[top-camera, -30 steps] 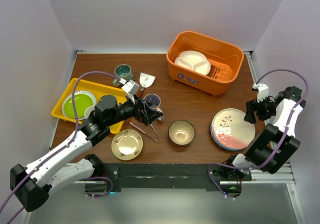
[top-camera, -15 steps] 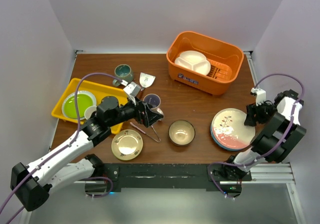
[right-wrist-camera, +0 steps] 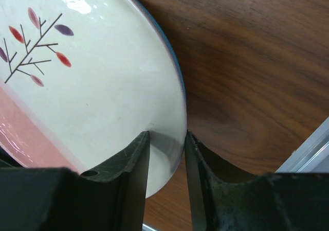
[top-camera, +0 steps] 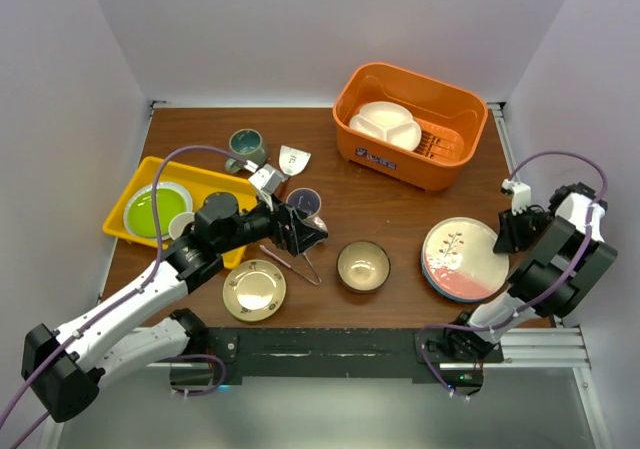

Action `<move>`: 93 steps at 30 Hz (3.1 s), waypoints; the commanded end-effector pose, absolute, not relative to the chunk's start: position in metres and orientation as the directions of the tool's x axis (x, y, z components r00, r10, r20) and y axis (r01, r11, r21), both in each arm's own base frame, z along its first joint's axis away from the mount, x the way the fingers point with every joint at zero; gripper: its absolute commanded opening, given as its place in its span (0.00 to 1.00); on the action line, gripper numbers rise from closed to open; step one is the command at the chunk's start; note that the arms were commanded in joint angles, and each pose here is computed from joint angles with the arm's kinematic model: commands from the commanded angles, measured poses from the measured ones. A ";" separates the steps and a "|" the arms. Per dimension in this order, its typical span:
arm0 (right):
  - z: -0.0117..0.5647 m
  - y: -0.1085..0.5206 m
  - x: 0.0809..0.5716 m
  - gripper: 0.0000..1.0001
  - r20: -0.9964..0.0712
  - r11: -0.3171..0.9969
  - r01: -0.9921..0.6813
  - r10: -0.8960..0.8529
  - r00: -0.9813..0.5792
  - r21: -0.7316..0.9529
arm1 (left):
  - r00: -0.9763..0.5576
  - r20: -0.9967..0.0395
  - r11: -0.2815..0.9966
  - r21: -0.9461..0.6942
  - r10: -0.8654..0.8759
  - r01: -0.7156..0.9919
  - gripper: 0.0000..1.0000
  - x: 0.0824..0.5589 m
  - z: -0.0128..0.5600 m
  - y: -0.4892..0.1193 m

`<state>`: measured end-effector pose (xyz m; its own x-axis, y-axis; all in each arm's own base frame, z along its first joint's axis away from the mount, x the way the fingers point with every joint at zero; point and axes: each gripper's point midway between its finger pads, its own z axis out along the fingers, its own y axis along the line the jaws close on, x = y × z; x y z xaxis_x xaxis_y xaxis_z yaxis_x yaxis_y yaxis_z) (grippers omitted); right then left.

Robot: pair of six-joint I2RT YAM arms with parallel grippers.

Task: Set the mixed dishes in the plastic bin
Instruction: Pick up the plate at the center of the board.

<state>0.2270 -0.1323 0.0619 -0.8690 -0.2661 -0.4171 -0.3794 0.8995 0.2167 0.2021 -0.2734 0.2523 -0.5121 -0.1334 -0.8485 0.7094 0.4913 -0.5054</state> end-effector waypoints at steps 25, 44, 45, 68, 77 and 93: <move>0.094 -0.103 0.235 0.00 -0.532 0.819 -0.471 -0.252 -0.809 0.328 | -0.462 -0.886 0.434 -0.429 -0.033 0.792 0.98 0.203 0.273 -0.339; 0.106 -0.093 0.253 0.00 -0.610 0.774 -0.523 -0.231 -0.758 0.356 | -0.465 -0.877 0.445 -0.373 0.117 0.814 0.89 0.250 0.231 -0.454; 0.107 -0.092 0.254 0.00 -0.617 0.772 -0.526 -0.228 -0.753 0.357 | -0.476 -0.869 0.455 -0.372 0.135 0.809 0.89 0.254 0.218 -0.460; 0.115 -0.080 0.264 0.00 -0.657 0.731 -0.574 -0.232 -0.717 0.369 | -0.603 -0.757 0.429 -0.472 0.251 0.770 0.81 0.259 0.123 -0.544; 0.116 -0.079 0.267 0.00 -0.657 0.732 -0.575 -0.234 -0.716 0.366 | -0.638 -0.704 0.426 -0.497 0.311 0.756 0.76 0.247 0.096 -0.550; 0.094 -0.085 0.272 0.00 -0.617 0.759 -0.528 -0.217 -0.757 0.381 | -0.655 -0.653 0.324 -0.569 0.380 0.755 0.71 0.221 0.084 -0.551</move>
